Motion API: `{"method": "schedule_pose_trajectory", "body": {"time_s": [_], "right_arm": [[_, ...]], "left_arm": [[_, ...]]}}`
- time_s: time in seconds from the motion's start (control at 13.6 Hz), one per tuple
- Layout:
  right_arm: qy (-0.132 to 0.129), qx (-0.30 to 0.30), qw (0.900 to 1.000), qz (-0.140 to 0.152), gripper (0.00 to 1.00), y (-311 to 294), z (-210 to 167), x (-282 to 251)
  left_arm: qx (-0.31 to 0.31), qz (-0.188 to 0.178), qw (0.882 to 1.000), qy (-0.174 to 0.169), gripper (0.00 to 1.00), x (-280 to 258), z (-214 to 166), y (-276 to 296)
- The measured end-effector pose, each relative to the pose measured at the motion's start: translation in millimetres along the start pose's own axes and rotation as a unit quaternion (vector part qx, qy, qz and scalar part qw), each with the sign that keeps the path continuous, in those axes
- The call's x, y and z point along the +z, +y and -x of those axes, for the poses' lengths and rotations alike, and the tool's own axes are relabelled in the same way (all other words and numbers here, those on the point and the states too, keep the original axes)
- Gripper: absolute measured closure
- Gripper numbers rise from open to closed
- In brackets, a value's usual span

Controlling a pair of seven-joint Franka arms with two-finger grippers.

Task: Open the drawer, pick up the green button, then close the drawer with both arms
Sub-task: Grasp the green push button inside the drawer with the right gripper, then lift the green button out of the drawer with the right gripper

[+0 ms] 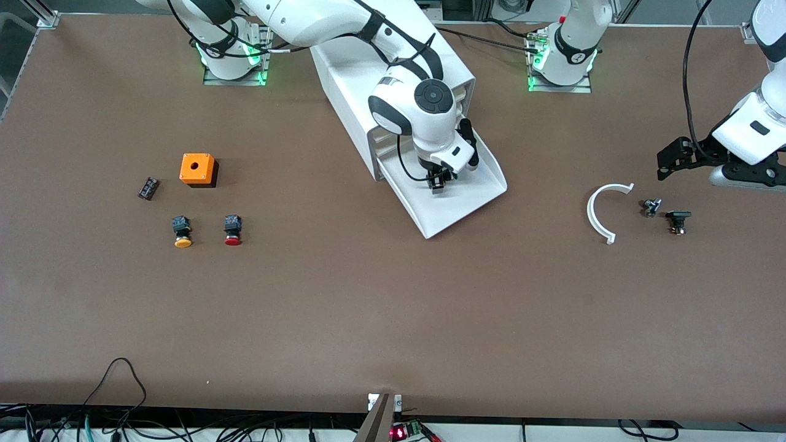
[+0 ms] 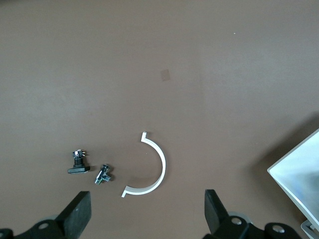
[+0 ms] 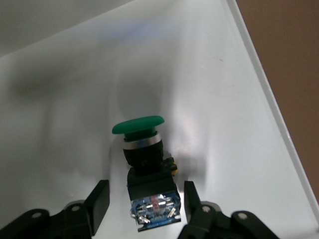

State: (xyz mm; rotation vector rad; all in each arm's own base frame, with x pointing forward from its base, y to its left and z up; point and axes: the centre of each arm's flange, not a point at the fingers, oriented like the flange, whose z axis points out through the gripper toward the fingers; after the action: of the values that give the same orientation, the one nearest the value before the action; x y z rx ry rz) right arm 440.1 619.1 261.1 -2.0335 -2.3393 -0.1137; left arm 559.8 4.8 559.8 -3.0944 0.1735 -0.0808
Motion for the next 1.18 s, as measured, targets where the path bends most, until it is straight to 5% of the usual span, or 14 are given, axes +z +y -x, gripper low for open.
{"method": "schedule_pose_trajectory", "body": {"time_s": [0.29,0.88,1.18], "right_arm": [[0.001,-0.002,1.000,0.000,0.57,-1.1,-1.8,0.2],[0.032,-0.001,0.999,0.022,0.59,1.9,-20.3,-38.7],[0.065,0.126,0.988,0.058,0.59,36.4,4.7,-118.0]], "left_arm": [[0.000,0.000,1.000,0.000,0.00,0.0,0.0,0.0],[0.006,0.006,1.000,-0.006,0.00,7.2,-3.7,8.6],[0.006,0.007,1.000,-0.007,0.00,9.3,-4.8,8.5]]}}
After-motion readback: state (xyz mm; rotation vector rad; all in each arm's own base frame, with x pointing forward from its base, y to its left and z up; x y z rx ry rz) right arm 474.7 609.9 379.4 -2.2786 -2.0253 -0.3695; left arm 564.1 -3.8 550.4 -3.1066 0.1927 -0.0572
